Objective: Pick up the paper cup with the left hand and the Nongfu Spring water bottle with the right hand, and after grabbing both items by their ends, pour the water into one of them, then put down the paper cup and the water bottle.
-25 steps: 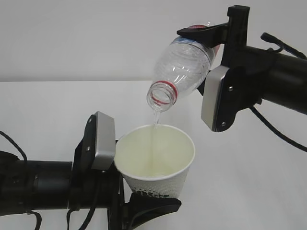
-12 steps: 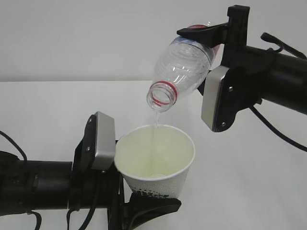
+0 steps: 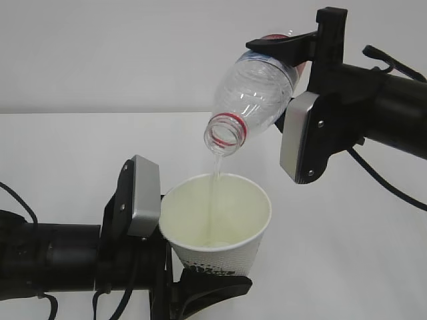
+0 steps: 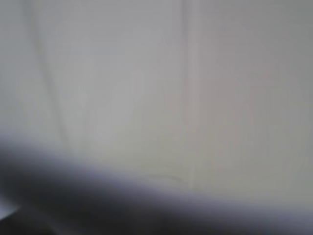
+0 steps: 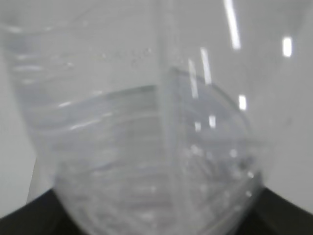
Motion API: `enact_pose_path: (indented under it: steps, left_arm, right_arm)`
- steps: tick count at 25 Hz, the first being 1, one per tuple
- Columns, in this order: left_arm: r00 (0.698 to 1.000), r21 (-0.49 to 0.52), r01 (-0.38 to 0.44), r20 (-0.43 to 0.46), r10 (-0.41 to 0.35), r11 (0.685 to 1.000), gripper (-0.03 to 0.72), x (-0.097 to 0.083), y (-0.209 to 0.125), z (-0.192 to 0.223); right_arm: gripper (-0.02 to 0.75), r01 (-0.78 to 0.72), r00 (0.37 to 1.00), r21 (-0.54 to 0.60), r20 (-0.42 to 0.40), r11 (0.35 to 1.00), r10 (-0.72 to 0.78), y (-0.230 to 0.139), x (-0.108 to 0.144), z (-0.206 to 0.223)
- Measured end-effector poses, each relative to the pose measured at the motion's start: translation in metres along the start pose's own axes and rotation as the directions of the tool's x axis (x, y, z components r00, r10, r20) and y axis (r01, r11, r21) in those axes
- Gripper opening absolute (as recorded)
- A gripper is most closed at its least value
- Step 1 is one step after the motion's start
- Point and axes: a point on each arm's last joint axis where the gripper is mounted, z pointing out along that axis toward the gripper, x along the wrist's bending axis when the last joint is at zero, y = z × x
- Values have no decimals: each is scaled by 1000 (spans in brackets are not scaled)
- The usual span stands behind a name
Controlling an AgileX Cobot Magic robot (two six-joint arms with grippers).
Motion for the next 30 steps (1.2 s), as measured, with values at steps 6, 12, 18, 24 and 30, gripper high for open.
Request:
enact_pose_path:
  steps: [6, 12, 18, 24, 30]
  left_arm:
    - [1000, 0, 0, 0, 0, 1000, 510, 0, 0, 0]
    - [1000, 0, 0, 0, 0, 1000, 510, 0, 0, 0]
    - [1000, 0, -2, 0, 2, 1000, 502, 0, 0, 0]
    - [1000, 0, -2, 0, 2, 1000, 502, 0, 0, 0]
    - [1000, 0, -2, 0, 2, 1000, 502, 0, 0, 0]
  right_arm:
    - [476, 1, 1000, 0, 0, 1000, -1, 0, 0, 0]
    - [476, 5, 1000, 0, 0, 1000, -5, 0, 0, 0]
    - [476, 5, 1000, -4, 7, 1000, -5, 0, -1, 0]
    - [476, 7, 1000, -3, 7, 1000, -7, 0, -1, 0]
    - [476, 8, 1000, -3, 7, 1000, -8, 0, -1, 0]
